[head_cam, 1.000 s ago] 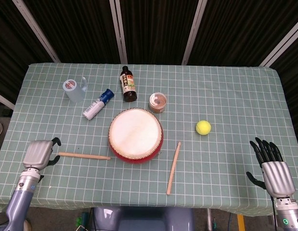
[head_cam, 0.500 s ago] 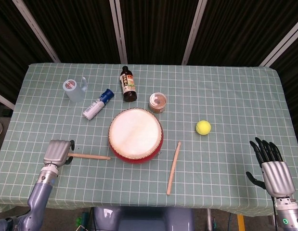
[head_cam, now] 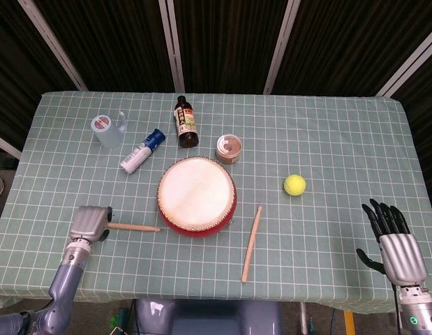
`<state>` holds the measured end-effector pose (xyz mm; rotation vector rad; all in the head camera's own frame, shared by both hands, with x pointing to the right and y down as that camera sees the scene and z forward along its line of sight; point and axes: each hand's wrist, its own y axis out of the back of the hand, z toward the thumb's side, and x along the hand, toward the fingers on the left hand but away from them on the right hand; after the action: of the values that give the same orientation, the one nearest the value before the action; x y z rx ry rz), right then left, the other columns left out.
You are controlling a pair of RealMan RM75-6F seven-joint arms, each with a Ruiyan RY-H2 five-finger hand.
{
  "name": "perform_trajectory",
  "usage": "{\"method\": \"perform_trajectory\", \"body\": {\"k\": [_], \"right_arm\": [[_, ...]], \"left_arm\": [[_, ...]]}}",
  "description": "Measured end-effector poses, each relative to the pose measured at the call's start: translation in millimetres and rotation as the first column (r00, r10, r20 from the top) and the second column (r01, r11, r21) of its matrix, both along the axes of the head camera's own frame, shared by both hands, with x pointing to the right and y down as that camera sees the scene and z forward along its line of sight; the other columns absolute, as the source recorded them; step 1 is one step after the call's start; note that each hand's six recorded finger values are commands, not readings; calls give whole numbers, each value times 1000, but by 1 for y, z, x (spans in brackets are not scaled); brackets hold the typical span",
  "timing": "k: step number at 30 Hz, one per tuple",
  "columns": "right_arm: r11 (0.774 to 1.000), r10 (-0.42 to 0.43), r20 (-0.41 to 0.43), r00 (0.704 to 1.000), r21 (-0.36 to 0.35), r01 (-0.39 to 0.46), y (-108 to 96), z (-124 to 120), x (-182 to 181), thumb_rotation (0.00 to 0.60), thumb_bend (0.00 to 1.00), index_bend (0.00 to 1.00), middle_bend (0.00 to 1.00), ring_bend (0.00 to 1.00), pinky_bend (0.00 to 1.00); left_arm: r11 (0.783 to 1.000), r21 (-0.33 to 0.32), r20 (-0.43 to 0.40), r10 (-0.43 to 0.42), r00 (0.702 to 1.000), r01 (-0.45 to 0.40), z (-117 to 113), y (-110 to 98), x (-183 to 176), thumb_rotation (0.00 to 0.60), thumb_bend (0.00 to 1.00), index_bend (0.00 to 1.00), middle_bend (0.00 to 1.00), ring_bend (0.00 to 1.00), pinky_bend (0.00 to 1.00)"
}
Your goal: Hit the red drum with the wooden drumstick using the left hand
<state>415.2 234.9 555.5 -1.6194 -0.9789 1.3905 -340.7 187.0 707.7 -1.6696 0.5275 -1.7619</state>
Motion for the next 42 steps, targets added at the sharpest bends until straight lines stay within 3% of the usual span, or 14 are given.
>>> {"method": "perform_trajectory", "body": {"k": [6,12,16,22,28,34,42], "right_arm": [[1000,1,-1,1000,-2,-1,0,0,0,600,265,0,0,0,66],[1000,2,0,1000,-1,-2,0,0,0,600,264,0,0,0,66],[1000,4,1,1000,0,-4,0,0,0,600,264,0,0,0,66],[1000,4,1,1000,1,-4,0,0,0,600,264,0,0,0,66],[1000,2,0,1000,2,-2,1,-1,0,600,264,0,0,0,66],[1000,5,-1,1000,1,-5,1,-1,0,600,264,0,0,0,66],[1000,7,-2,1000,1,-7,1,-1,0,600,264,0,0,0,66]], "left_arm": [[1000,-19,-1,-4,1000,4,8,1,5,600,293,477,1000,1000,947],[1000,-30,8,10,1000,-10,11,7,5,600,404,556,1000,1000,947],[1000,-23,2,3,1000,-3,7,7,3,600,484,657,1000,1000,947],[1000,0,-28,-6,1000,6,-6,2,3,600,496,681,1000,1000,947],[998,59,-108,-25,994,31,-38,-10,9,600,514,699,1000,1000,947],[986,157,-232,-15,973,53,-90,-28,20,600,514,706,1000,1000,947],[947,301,-425,24,905,116,-158,-47,46,600,514,719,1000,1000,947]]}}
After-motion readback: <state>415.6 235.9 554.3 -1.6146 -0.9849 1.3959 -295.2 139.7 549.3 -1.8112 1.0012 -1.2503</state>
